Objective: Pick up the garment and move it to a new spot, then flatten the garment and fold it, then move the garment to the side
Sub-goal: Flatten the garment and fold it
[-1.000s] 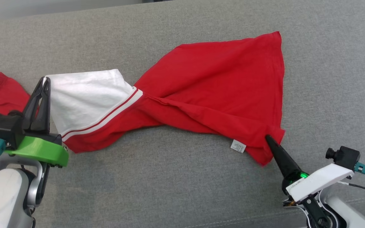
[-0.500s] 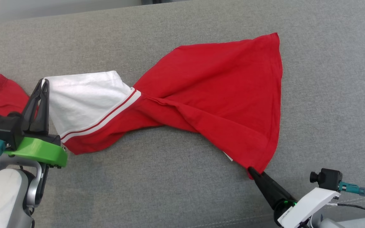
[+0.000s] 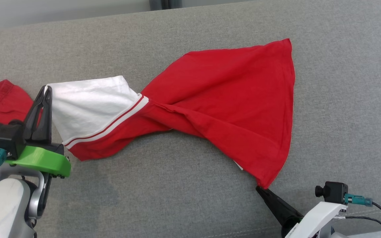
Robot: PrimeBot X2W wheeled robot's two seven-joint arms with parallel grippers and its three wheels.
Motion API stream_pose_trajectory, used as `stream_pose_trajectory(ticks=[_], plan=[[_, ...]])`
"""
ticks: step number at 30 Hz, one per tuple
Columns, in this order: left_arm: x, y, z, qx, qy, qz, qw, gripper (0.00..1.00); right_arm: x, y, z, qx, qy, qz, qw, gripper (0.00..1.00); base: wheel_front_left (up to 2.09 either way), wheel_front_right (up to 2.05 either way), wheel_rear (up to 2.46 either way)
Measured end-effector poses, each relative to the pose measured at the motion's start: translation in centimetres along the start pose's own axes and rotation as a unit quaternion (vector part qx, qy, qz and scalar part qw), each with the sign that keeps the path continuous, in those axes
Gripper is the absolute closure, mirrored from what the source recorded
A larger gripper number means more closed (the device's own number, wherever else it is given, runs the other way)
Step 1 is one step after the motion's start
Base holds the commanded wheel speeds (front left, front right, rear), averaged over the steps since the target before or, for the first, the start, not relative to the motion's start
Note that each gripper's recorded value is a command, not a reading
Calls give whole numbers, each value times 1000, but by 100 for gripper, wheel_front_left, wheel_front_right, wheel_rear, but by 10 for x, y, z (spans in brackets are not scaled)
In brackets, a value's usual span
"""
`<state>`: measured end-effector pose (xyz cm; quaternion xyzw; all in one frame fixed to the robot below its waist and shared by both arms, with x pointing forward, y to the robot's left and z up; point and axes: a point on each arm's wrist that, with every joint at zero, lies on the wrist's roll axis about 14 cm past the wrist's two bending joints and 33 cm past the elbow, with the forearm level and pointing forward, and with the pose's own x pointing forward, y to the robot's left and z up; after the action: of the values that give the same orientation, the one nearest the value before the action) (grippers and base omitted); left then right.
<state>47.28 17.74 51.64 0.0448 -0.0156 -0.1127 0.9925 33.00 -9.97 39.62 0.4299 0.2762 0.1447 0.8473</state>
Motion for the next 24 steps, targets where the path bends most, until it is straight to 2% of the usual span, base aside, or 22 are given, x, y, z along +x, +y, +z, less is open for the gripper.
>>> stream_pose_trajectory(ticks=[1,4,5,6,12,16,20,24], plan=[[-1,0,-1,0,1,0,1000,100,0,-1,0,-1,1,-1,1000,59,0,0,0],[-1,1,-2,0,3,1,1000,100,3,-1,1,-5,1,-1,1000,76,0,0,0],[-1,1,-3,0,4,2,1000,100,4,-2,1,-5,1,-1,1000,95,0,0,0],[-2,1,-3,0,5,3,1000,100,5,-2,1,-5,0,-2,1000,100,0,0,0],[-3,3,-5,2,4,5,1000,100,9,4,14,-14,-19,9,1000,100,0,0,0],[-1,2,7,9,-16,-3,1000,100,8,20,54,-39,-73,36,996,100,0,0,0],[10,-6,38,31,-56,-33,997,100,-2,43,115,-93,-146,71,982,100,0,0,0],[30,-10,84,70,-99,-70,990,100,-12,68,173,-184,-190,102,959,100,0,0,0]])
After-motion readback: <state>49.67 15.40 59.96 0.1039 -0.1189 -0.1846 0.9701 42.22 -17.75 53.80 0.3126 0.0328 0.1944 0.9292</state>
